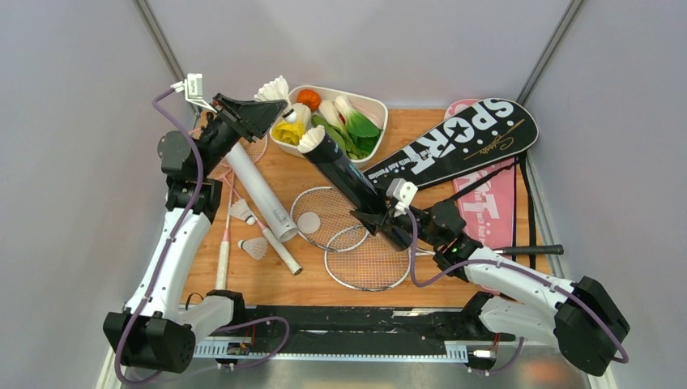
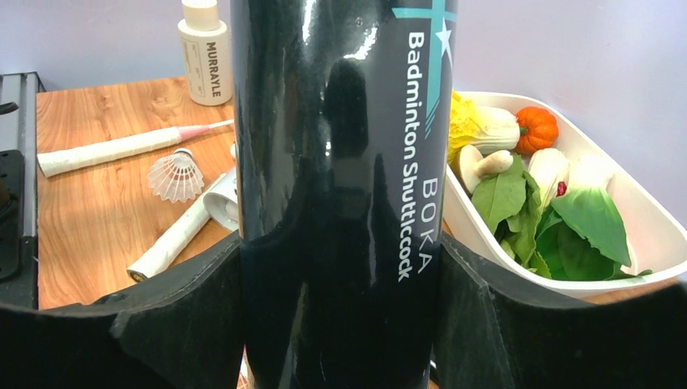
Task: Pack up the badminton gear
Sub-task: Place the shuttlecock at the shuttle tube.
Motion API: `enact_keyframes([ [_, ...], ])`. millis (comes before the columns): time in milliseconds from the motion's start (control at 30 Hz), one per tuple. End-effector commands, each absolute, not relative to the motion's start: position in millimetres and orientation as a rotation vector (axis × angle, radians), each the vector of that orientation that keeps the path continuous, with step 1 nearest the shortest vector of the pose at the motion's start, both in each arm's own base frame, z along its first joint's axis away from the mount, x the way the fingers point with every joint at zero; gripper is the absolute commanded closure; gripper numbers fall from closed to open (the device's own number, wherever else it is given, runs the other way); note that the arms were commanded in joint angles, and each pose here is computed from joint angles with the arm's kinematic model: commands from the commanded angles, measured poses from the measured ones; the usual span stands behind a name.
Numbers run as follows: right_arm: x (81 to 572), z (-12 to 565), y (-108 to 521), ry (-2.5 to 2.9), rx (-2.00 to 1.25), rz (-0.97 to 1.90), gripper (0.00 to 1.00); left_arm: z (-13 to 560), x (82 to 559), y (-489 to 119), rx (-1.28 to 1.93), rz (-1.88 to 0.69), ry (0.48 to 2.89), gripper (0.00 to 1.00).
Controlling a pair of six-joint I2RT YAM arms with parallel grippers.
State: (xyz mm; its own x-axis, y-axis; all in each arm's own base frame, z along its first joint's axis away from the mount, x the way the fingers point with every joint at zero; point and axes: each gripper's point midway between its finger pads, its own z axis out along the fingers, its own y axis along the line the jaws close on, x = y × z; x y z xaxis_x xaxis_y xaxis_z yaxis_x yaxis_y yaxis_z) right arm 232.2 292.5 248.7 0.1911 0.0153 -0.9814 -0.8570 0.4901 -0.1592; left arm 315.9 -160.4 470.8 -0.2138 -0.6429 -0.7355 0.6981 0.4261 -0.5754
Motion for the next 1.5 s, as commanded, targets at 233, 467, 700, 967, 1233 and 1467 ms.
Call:
enact_keyframes([
  [233, 238, 314, 305, 1.072, -0.754, 0.784, 0.43, 506, 262, -171, 0.180, -1.350, 1.152, 0.54],
  [467, 234, 323, 314, 1.048, -0.768, 0.801, 0.43, 492, 257, -176, 0.185, -1.362, 1.179, 0.53],
  [700, 232, 323, 324, 1.046, -0.793, 0.801, 0.43, 483, 254, -178, 0.197, -1.372, 1.193, 0.53],
  [967, 231, 323, 331, 1.040, -0.799, 0.807, 0.42, 484, 244, -180, 0.221, -1.385, 1.212, 0.50],
  [1233, 225, 328, 333, 1.008, -0.801, 0.821, 0.43, 470, 225, -181, 0.301, -1.308, 1.307, 0.29],
  [1467, 215, 336, 328, 0.948, -0.806, 0.831, 0.42, 465, 213, -178, 0.388, -1.190, 1.377, 0.22],
])
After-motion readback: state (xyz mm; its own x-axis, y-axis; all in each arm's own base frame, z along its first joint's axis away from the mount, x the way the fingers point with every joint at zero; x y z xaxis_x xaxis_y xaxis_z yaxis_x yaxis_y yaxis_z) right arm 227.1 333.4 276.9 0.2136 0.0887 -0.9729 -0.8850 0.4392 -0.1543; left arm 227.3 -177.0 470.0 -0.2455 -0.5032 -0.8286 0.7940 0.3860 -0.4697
